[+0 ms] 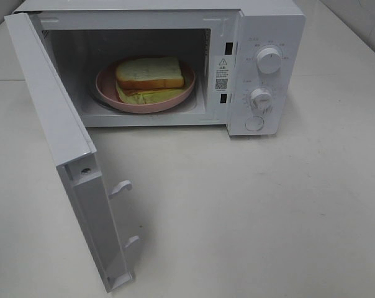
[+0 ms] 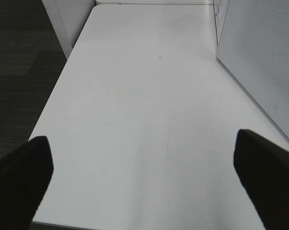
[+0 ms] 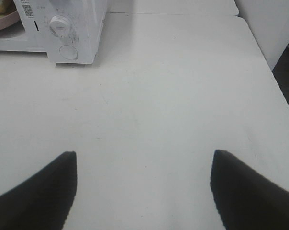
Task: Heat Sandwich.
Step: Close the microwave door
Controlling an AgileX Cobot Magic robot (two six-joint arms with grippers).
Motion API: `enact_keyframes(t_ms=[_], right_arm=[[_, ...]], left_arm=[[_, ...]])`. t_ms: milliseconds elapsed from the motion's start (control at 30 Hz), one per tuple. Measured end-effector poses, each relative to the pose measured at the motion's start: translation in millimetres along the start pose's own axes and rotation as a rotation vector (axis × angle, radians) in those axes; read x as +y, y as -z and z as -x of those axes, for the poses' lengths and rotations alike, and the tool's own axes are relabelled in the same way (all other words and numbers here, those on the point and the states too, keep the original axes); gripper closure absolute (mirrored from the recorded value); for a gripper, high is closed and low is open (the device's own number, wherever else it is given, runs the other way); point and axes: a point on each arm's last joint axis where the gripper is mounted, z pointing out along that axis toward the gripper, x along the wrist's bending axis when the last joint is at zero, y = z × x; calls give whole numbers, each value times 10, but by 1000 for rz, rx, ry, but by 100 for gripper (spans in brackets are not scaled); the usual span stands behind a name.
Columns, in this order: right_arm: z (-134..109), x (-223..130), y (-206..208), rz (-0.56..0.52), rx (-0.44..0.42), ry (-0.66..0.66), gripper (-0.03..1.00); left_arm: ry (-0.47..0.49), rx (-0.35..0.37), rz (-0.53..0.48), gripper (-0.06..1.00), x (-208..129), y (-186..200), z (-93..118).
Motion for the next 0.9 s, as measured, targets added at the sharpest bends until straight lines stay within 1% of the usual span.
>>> enact_keyframes(t_ms=[667,900], right_arm=[[0,0,0,0,0,0,23],[0,0,0,0,0,0,23]], left_arm=[[0,0,0,-3,0,0,0],[-9,15,0,-3,0,0,-13]])
